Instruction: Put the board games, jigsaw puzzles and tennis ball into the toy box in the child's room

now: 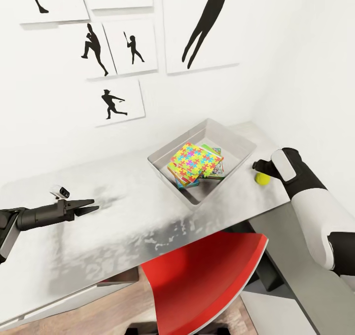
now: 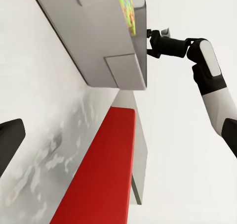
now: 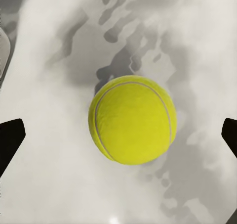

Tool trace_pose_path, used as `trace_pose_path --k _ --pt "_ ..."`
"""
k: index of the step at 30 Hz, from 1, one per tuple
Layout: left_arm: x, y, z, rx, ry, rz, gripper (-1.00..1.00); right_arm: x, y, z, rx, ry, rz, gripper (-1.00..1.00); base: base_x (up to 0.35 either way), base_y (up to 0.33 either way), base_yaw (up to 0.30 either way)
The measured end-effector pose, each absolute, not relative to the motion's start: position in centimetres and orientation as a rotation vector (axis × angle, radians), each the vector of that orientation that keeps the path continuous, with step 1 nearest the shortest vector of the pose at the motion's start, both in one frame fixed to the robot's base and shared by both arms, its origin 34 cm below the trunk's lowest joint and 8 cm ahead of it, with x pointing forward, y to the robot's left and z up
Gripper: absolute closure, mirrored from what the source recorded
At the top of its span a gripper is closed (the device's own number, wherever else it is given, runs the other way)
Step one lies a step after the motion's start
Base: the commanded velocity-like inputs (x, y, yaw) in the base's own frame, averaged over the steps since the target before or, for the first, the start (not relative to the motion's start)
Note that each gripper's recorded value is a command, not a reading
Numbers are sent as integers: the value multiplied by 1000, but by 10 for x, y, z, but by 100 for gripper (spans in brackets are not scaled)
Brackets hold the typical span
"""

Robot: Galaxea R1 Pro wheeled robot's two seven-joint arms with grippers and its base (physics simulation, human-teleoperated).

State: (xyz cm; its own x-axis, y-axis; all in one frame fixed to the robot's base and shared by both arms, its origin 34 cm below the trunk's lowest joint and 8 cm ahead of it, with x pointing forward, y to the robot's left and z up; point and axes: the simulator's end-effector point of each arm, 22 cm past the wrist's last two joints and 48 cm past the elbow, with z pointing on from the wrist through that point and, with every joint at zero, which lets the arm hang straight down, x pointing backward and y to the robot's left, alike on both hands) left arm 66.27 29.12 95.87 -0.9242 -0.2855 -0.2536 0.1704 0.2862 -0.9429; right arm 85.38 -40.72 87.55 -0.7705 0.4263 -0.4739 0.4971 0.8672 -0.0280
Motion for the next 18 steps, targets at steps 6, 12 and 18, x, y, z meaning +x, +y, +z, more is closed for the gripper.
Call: trace_pose_path --k 6,12,18 --pt "663 291 957 -108 2189 -1676 -100 854 -407 873 677 2579 -210 -100 0 0 0" --pt "662 291 952 -115 2196 -1679 -100 853 -406 867 675 2587 -211 -100 0 0 0" --pt "662 292 947 -125 2203 -1681 -100 852 -407 861 675 2593 -214 -100 0 0 0"
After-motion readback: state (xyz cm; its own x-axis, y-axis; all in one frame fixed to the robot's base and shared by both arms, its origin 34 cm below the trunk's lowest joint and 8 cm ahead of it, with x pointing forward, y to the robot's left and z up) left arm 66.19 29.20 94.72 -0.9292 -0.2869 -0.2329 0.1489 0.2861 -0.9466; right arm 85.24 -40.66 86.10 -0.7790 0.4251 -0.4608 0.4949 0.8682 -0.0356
